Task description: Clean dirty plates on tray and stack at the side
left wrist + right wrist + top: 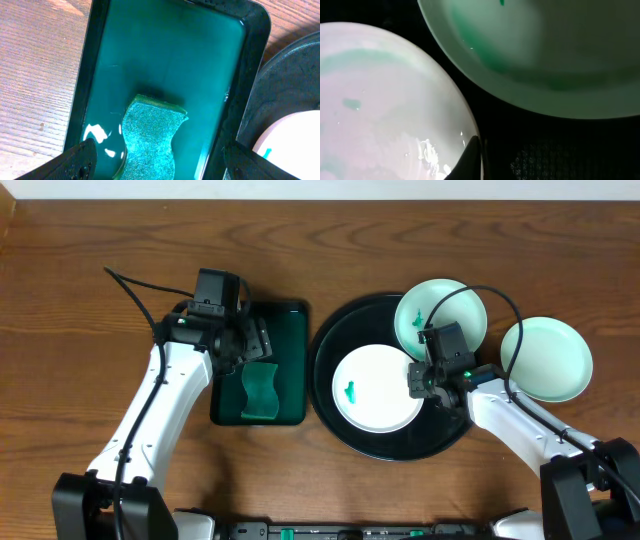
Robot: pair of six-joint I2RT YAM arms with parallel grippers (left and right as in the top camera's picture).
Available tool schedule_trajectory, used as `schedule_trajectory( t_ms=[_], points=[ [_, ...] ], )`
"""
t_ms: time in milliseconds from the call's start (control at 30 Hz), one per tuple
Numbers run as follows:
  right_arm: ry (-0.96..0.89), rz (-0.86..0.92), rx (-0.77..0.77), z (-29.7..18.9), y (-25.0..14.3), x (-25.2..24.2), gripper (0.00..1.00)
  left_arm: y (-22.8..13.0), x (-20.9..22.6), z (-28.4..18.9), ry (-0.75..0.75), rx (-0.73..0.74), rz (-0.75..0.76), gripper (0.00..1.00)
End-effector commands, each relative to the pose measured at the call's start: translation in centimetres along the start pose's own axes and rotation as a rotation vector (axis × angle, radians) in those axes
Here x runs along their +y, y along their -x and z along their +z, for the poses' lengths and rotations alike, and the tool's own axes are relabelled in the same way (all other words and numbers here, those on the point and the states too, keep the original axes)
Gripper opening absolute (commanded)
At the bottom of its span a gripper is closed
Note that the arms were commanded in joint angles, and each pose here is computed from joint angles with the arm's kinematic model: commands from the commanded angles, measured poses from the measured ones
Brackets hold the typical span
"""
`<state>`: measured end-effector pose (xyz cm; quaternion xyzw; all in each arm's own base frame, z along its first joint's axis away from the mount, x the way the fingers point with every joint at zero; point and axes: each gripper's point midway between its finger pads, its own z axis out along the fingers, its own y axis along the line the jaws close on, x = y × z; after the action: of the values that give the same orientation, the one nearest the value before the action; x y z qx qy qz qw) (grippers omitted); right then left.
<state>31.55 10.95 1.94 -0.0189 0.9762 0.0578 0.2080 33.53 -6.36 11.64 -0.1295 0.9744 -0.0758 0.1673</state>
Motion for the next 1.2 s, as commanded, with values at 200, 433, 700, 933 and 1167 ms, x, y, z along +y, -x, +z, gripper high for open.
schedule_trajectory(
  t_ms=[200, 433, 700, 933, 1167],
  points=[
    [-0.002, 0.006, -0.018, 0.0, -0.1, -0.5, 0.23, 0.7, 0.0, -0.5, 0.002, -0.022, -0.005, 0.82],
    [-0.003, 0.006, -0.012, 0.0, -0.3, -0.5, 0.01, 0.8, -0.1, -0.5, 0.0, -0.026, -0.005, 0.82],
    [0.005, 0.006, -0.01, 0.0, -0.3, -0.4, 0.01, -2.9, -0.6, 0.4, -0.043, 0.111, 0.004, 0.96],
    [0.004, 0.006, -0.01, 0.0, -0.3, -0.4, 0.01, -5.6, -0.5, 2.1, -0.029, 0.164, 0.035, 0.53],
    [0.004, 0.006, -0.009, 0.0, -0.3, -0.4, 0.01, -6.7, 0.4, 3.9, 0.034, 0.136, 0.019, 0.5]
  ],
)
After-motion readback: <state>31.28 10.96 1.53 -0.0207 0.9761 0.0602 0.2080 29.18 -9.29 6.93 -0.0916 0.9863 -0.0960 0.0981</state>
